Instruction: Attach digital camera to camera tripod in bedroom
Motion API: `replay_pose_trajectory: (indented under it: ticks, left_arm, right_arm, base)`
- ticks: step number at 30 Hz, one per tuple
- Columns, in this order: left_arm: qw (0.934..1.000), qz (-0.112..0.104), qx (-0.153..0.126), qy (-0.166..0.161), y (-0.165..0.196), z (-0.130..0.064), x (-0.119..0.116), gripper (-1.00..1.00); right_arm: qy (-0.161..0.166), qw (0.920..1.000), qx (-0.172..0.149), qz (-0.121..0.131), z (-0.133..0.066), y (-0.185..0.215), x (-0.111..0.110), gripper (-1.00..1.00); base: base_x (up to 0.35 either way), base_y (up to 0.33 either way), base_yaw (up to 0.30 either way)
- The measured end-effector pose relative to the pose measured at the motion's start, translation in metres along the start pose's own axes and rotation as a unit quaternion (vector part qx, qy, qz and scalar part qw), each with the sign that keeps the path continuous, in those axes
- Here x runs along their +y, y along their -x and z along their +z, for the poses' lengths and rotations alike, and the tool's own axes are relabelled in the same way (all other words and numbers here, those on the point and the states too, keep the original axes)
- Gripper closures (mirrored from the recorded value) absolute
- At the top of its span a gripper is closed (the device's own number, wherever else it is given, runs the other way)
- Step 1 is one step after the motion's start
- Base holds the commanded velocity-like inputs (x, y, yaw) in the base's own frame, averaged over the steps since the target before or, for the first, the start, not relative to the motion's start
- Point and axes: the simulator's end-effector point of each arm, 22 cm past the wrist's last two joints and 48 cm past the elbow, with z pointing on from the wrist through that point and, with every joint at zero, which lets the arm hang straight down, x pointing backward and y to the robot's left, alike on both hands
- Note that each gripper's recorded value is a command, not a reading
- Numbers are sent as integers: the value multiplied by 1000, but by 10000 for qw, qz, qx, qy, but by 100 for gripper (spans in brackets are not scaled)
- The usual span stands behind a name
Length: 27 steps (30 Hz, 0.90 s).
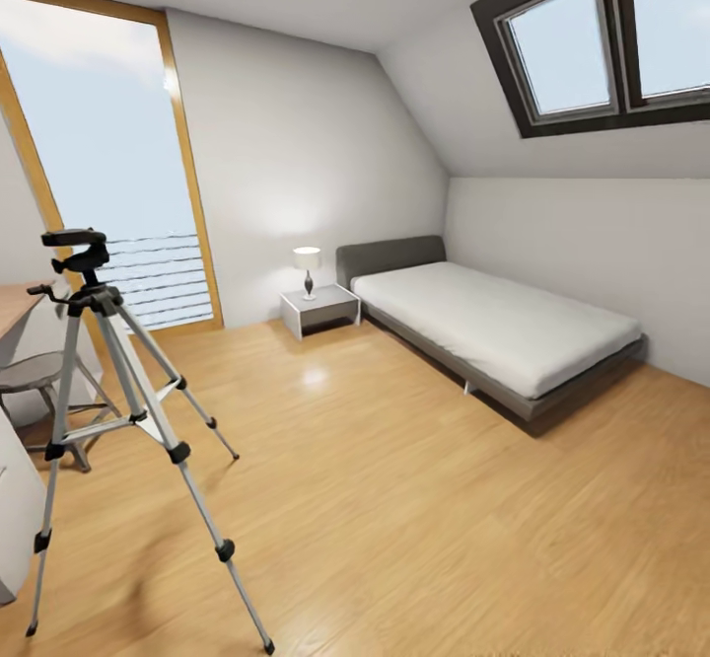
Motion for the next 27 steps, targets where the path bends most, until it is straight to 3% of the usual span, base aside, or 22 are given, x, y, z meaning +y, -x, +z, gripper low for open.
replay_pose_trajectory:
  ticks: [27]
  left_arm:
    - [10000,5,-5,-7,0,0,-1,-100]
  right_arm:
    - [2,10000,3,-22,0,0,0,-100]
  base:
    - [-20,23,-291]
